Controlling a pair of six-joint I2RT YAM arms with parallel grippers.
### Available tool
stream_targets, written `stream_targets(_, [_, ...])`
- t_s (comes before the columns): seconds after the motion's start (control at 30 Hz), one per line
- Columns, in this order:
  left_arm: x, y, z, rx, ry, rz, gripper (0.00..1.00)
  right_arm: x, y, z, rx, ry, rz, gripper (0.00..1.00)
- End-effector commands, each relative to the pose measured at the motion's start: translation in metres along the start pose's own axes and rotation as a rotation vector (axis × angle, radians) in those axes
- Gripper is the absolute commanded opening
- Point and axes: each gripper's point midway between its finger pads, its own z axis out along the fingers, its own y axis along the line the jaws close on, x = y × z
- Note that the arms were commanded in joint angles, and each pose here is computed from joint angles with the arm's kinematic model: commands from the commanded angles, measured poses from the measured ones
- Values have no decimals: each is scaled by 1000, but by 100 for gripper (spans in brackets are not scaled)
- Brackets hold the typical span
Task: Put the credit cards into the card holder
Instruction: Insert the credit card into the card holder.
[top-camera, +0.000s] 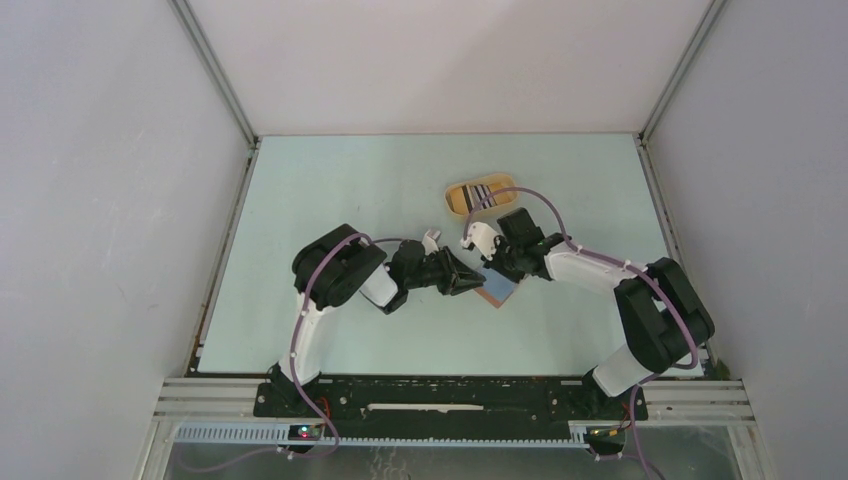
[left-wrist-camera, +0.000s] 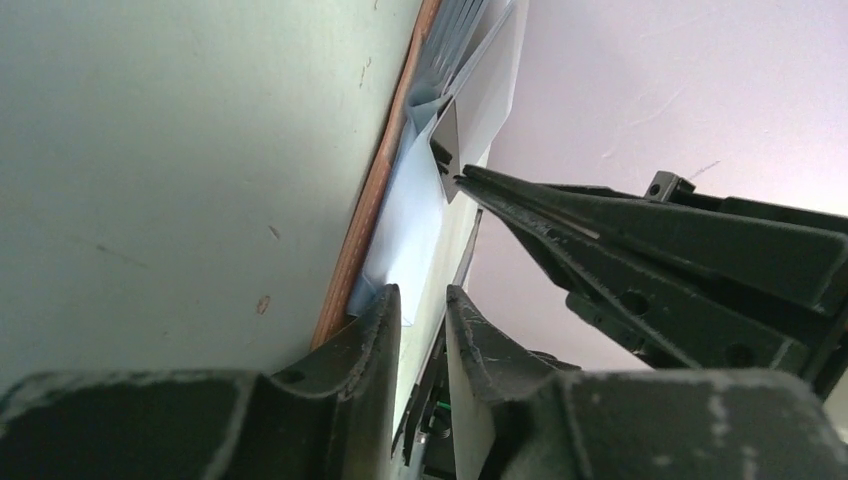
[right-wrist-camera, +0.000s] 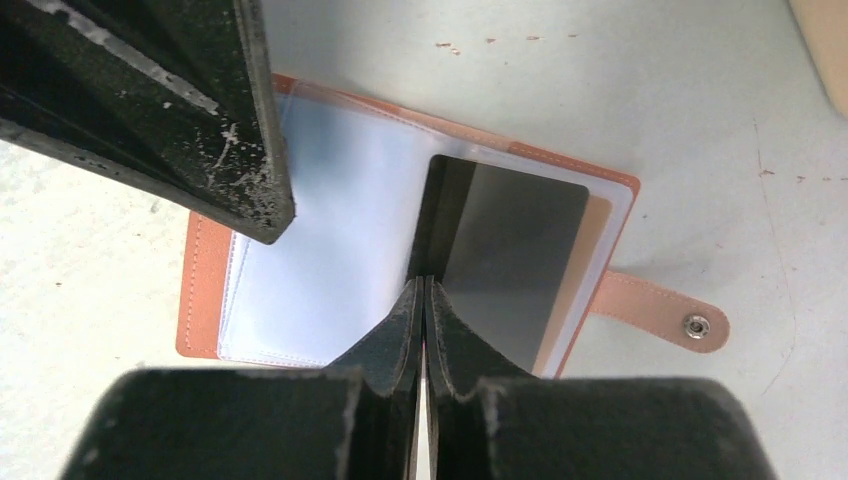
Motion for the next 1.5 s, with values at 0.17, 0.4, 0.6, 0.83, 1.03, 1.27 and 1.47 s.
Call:
stream_targets(0.17, [6, 41, -9, -193, 15, 0, 24, -33, -10, -18, 11, -114, 31, 16])
stream_targets(0.4, [5, 47, -12, -256, 12, 32, 23, -33, -23, -18, 79, -103, 32, 50])
stream_targets(0.6, [5, 48, -12, -267, 15, 41, 22, -29, -34, -11, 163, -54, 9, 65])
stream_targets(0.83, [4, 49, -13, -272, 15, 49, 21, -23, -35, -2, 183, -16, 3, 71])
stream_targets(1.03, [5, 49, -13, -272, 19, 50, 20, -16, -36, 2, 194, 16, -6, 74])
stream_targets(1.27, [6, 52, -14, -278, 20, 50, 19, -17, -54, -7, 258, -1, 29, 74])
stream_targets(1.47, [6, 53, -13, -280, 22, 49, 18, -17, -65, -15, 288, -21, 65, 71])
